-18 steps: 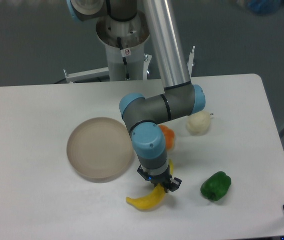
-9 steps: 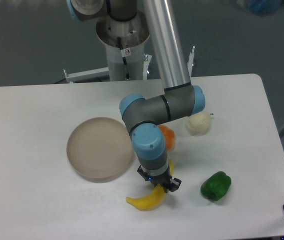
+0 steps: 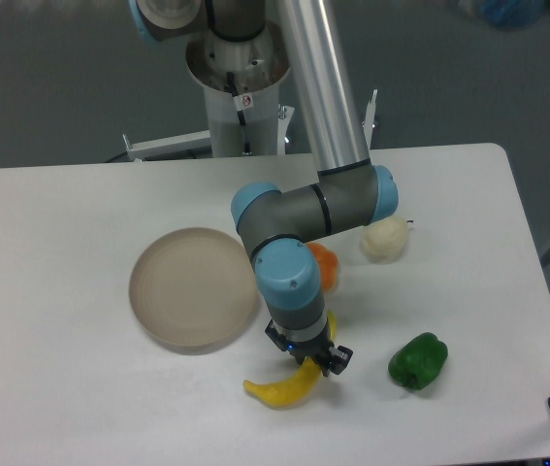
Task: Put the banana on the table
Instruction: 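Open the gripper, release the banana, and raise the gripper away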
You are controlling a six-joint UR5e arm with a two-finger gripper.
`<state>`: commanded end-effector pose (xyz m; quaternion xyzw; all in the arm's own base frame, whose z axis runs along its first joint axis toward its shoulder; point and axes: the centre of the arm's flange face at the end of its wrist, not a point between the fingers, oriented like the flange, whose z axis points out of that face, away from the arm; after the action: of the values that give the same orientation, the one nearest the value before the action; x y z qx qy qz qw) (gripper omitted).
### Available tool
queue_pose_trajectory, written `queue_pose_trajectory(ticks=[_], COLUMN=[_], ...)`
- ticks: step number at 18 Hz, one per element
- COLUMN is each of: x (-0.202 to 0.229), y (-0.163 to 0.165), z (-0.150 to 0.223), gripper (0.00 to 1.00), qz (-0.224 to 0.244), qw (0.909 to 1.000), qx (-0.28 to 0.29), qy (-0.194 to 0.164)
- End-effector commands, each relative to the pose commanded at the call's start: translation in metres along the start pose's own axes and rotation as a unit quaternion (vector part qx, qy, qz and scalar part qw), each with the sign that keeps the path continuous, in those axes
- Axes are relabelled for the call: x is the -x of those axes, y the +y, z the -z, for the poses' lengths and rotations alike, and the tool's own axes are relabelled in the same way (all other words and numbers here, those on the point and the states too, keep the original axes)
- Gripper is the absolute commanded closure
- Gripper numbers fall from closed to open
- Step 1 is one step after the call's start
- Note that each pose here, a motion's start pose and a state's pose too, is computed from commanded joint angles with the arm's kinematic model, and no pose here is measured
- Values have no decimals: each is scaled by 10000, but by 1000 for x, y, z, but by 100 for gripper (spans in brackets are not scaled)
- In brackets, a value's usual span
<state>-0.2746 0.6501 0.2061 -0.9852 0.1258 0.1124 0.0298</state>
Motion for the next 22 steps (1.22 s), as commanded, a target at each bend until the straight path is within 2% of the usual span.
queue_pose_trajectory(ticks=[3, 7, 10, 16, 19, 22], x=[6, 19, 44, 127, 163, 186], y=[2, 4, 11, 35, 73, 101], z=[15, 28, 46, 79, 81, 84], gripper=[0, 0, 0, 0, 0, 0], qz=[61, 191, 345, 696, -46, -274], qw=[9999, 9995, 9984, 9930, 9950, 9943], qx=[-77, -149, -260, -522, -382, -405], qy=[-80, -179, -351, -804, -923, -942])
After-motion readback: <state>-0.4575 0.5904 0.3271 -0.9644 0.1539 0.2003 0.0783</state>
